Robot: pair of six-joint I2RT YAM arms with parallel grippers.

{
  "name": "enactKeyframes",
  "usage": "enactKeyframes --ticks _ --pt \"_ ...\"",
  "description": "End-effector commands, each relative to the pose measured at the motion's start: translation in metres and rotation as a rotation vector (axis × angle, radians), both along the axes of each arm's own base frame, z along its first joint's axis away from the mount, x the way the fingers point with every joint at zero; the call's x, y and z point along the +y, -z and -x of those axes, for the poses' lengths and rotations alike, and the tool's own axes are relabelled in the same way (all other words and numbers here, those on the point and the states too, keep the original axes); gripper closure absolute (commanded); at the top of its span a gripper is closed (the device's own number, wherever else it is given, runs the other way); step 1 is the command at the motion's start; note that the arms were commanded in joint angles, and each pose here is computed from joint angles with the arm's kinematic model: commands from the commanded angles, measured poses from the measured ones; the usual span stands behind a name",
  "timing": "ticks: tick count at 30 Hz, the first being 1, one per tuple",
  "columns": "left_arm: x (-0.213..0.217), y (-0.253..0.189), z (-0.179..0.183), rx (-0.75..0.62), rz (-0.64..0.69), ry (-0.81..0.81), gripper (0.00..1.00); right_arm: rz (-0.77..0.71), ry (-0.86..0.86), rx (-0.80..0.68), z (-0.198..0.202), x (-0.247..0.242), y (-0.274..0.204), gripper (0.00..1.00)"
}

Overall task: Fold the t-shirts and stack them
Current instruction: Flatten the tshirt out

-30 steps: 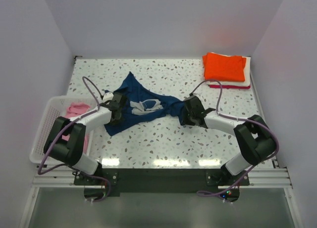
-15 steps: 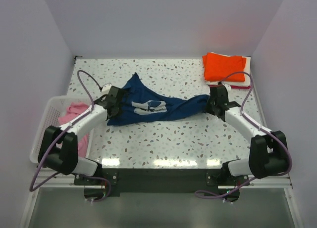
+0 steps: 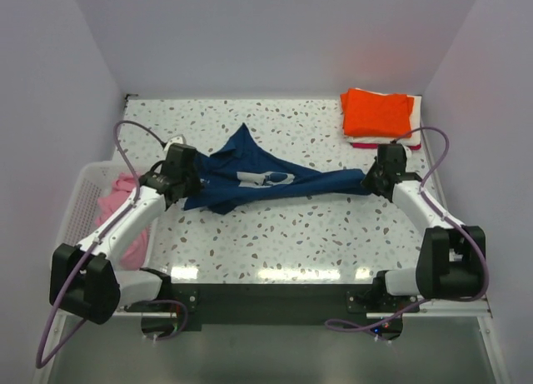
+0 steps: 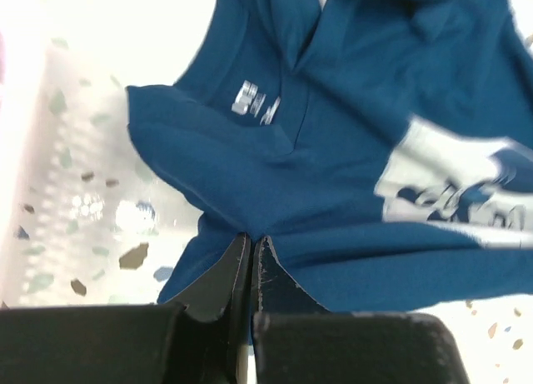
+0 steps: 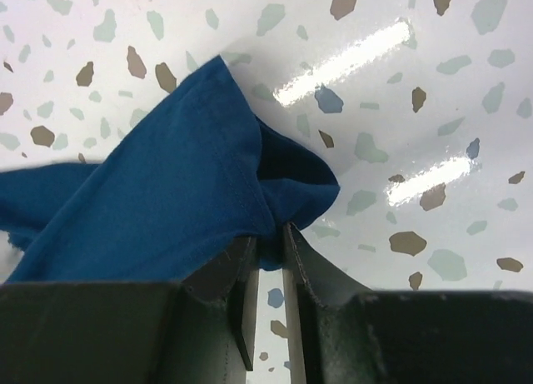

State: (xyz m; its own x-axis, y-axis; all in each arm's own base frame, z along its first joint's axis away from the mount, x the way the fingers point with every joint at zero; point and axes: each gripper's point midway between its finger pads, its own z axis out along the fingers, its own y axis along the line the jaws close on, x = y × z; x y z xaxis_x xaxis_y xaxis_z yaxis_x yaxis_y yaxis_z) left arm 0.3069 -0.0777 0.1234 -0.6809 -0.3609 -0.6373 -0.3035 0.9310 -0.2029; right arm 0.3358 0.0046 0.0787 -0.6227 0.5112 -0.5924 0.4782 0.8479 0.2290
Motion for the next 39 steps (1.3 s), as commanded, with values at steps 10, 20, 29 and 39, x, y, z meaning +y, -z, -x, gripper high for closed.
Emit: enactKeyframes --ticks 10,20,29,39 --pt "-0.022 -0.024 -0.06 -0.089 0.068 0.063 1.0 -0.054 -0.025 -0.033 0.007 0.008 0.003 0.74" --pt "-0.043 0.004 -0.161 0.027 0.134 0.101 0.65 -0.06 0.007 -0.057 -0.042 0.007 -0.01 0.84" --pt "-0.012 -0.046 -0.136 -0.114 0.047 0.042 0.22 -0.075 0.001 -0.015 -0.057 0.011 0.008 0.69" --pt "0.002 0.013 -0.061 -0.005 0.086 -0.049 0.56 -0.092 -0.009 -0.018 -0.055 0.014 0.013 0.68"
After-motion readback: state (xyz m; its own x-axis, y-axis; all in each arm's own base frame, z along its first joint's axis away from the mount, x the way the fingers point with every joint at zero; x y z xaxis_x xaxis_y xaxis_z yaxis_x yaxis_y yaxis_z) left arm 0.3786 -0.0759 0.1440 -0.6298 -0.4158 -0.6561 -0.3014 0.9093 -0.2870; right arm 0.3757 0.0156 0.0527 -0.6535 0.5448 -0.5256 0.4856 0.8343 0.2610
